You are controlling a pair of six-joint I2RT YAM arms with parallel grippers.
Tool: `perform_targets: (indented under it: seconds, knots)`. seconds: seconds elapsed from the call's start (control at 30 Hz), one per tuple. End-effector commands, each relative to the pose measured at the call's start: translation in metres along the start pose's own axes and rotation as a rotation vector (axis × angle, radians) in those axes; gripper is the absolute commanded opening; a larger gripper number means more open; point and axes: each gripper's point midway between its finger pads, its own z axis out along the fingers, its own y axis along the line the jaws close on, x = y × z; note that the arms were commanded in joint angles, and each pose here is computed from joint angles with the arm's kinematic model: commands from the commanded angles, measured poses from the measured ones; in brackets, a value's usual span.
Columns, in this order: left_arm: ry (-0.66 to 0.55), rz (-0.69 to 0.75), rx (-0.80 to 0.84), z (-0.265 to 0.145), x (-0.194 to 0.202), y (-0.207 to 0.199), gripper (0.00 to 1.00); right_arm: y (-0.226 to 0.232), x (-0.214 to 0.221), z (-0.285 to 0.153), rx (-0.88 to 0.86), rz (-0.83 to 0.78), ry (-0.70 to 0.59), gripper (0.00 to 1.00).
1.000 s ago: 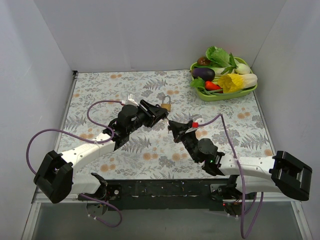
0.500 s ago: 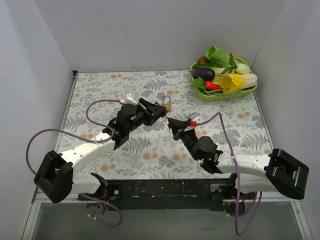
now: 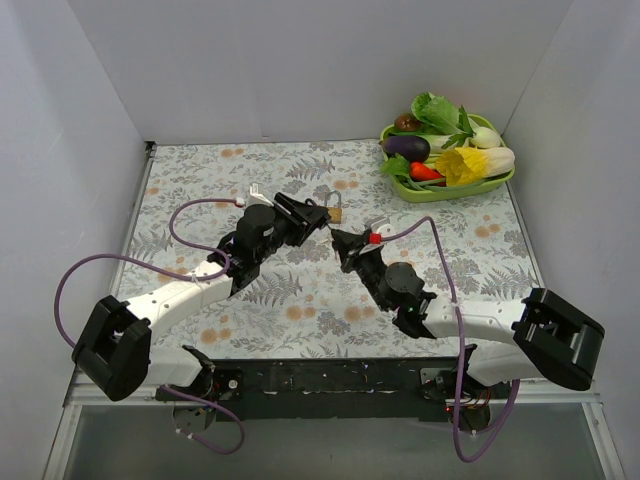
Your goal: Unlock with the key
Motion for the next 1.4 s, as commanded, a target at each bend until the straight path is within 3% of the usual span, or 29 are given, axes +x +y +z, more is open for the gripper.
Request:
perform_targets:
  seconds: [0.0, 0.37, 0.5, 0.63, 0.73, 0.93, 1.13, 1.37]
  knots:
    - [0.291, -1.069, 0.029, -0.023, 0.027, -0.092, 0.0, 0.0, -0.03, 0.019, -0.012, 0.037, -0.07, 0.01]
    - [0.319, -1.049, 0.029, -0.02, 0.037, -0.099, 0.0, 0.02, -0.027, 0.036, -0.066, -0.03, -0.033, 0.01]
    - [0.33, -1.046, 0.024, -0.019, 0.042, -0.1, 0.0, 0.008, -0.037, 0.037, 0.006, 0.018, -0.082, 0.01]
    - [0.336, -1.049, 0.019, -0.021, 0.045, -0.1, 0.0, 0.014, -0.038, 0.044, 0.02, -0.057, -0.06, 0.01]
    - [0.335, -1.05, 0.023, -0.021, 0.046, -0.1, 0.0, 0.008, -0.046, 0.039, 0.019, 0.017, -0.106, 0.01]
    - [0.307, -1.061, 0.031, -0.024, 0.045, -0.1, 0.0, 0.01, -0.046, 0.046, 0.126, 0.012, -0.091, 0.01]
    - [0.294, -1.081, 0.047, -0.024, 0.047, -0.1, 0.0, 0.04, -0.047, 0.056, -0.006, 0.063, -0.109, 0.01]
    - [0.294, -1.08, 0.032, -0.02, 0.059, -0.095, 0.0, 0.023, -0.053, 0.062, 0.153, 0.123, -0.13, 0.01]
